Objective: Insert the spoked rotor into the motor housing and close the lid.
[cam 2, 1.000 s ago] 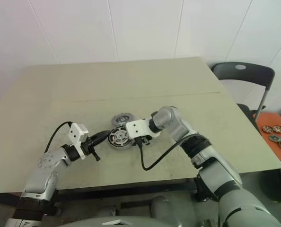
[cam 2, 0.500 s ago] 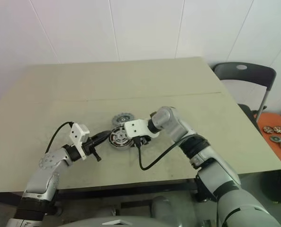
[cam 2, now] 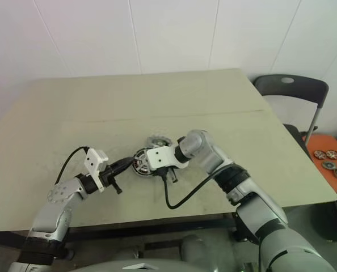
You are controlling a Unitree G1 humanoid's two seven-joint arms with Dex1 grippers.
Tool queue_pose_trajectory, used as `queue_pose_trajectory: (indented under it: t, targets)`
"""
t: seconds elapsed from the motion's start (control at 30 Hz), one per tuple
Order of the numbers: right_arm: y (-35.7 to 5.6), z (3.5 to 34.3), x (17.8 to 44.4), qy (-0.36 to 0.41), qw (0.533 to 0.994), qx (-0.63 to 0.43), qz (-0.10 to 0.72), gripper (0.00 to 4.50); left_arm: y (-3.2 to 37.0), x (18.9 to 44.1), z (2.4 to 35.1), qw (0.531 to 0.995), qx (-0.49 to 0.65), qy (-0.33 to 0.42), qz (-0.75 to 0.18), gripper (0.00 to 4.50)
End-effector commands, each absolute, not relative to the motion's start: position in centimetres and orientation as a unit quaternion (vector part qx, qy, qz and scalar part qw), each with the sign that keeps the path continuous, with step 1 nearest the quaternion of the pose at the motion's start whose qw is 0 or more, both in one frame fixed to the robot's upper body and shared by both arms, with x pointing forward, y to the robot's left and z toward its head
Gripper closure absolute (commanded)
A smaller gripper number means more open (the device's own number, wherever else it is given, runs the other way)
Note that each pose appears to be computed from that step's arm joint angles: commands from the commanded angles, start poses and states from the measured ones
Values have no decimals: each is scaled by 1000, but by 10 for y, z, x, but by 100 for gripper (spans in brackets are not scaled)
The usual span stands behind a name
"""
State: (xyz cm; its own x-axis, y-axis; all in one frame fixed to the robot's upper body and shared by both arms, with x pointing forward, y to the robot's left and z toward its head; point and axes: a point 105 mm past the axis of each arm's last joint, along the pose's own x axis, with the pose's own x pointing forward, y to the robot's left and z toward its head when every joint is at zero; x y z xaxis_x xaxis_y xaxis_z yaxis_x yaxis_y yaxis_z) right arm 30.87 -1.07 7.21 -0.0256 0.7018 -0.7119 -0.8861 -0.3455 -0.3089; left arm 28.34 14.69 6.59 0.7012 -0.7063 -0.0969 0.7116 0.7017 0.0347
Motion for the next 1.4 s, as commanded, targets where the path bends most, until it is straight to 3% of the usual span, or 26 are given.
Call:
queue_pose_trajectory:
  t: [0.03, 0.2, 0.33, 0.67, 1.1, 1.27, 1.4]
  targets:
    - [0, 73, 312, 101, 577, -416, 696, 445, 149, 283, 75, 921, 42, 25, -387, 450]
    - [22, 88, 327, 105, 661, -330, 666, 445, 150, 280, 74, 919, 48, 29, -390, 450]
    - [16, 77, 334, 137, 678, -339, 638, 445, 155, 277, 76, 918, 58, 30, -392, 450]
    - [-24, 80, 338, 224, 753, -208, 583, 445, 175, 273, 80, 920, 79, 36, -382, 450]
    - [-75, 83, 313, 302, 781, -203, 508, 445, 171, 276, 75, 916, 82, 41, -390, 450]
    - [-65, 107, 327, 243, 814, -169, 500, 445, 169, 276, 72, 915, 83, 44, -392, 450]
    - [-44, 127, 325, 166, 793, -177, 559, 445, 169, 278, 72, 916, 86, 42, -389, 450]
